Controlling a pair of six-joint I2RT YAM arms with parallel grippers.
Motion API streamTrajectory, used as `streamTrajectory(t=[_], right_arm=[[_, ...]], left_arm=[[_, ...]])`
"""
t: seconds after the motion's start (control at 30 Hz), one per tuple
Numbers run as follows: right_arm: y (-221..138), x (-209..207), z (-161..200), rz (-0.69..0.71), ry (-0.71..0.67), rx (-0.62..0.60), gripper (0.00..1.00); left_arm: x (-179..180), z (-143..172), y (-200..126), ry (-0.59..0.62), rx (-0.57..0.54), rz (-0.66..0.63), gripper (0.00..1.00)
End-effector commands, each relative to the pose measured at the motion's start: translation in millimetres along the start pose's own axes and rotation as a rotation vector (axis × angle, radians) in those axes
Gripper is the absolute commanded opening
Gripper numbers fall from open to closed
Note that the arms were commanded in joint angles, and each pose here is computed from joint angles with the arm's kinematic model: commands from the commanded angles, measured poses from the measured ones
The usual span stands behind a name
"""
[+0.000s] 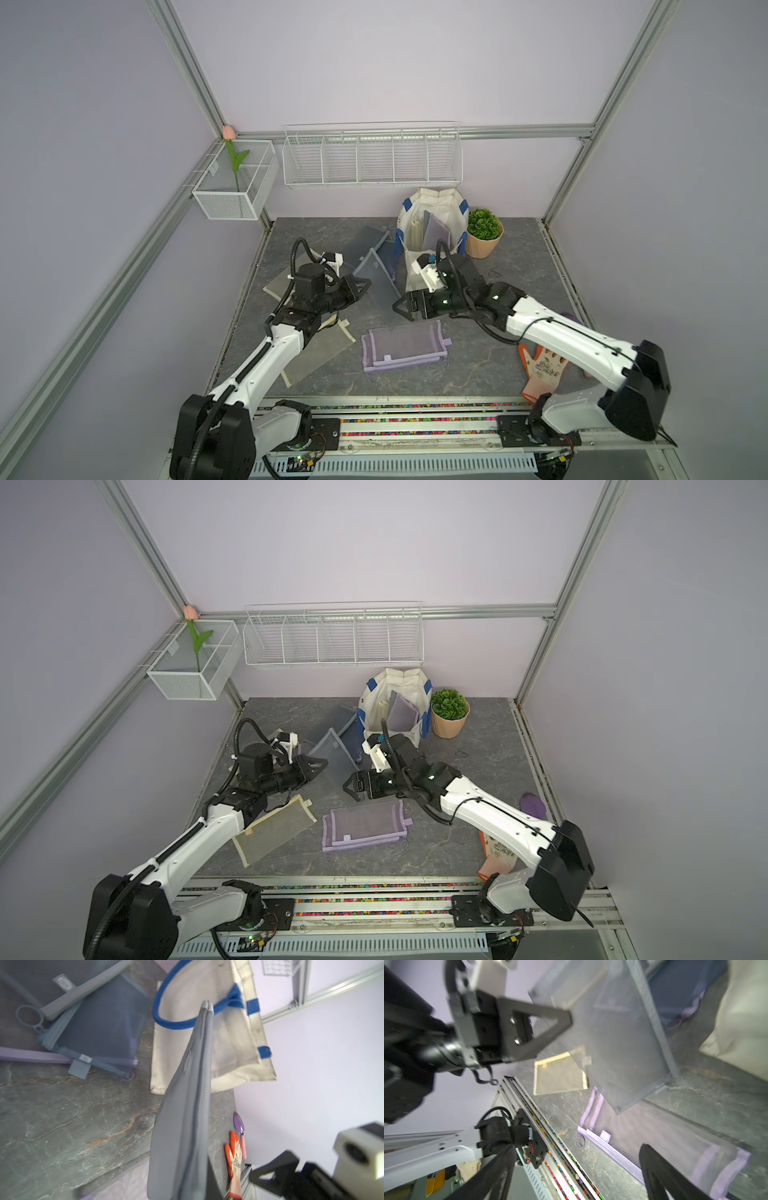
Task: Put the pencil pouch into the canvas bag
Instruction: Pick up the pencil pouch.
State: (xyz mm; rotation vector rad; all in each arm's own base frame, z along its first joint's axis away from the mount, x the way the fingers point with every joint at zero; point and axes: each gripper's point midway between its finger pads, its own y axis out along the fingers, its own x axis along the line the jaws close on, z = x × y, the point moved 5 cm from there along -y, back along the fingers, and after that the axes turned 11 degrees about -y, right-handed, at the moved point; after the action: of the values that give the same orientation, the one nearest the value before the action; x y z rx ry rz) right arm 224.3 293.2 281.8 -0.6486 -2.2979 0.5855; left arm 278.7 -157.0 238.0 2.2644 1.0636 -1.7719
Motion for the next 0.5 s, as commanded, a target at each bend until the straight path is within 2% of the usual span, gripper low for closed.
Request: streamTrajectory(t=[0.0,0.13,0.27,0.47], right_arm=[[-35.3,-4.3,-5.5,-0.003,0.017,-0.011,0.93],[-73.3,2.5,-25.3,-0.055,-0.096,-0.100,0.90],[-85.2,0.9,-28.1,-0.074,-0.182,-0.099,0.89],[-88.3,4.6,-40.4,-0.146,-0.247,-0.136,0.89]], left_arm=[[-25.8,19.2,-18.4,0.153,0.109,0.103,0.00],[-72.0,22.4,-39.7,0.227,0.126,0.300,0.00],[-110.0,23.7,-53.5,0.253,0.189,0.428,0.00],[-155.0,40.0,-61.0,0.332,0.346,0.507,0.00]])
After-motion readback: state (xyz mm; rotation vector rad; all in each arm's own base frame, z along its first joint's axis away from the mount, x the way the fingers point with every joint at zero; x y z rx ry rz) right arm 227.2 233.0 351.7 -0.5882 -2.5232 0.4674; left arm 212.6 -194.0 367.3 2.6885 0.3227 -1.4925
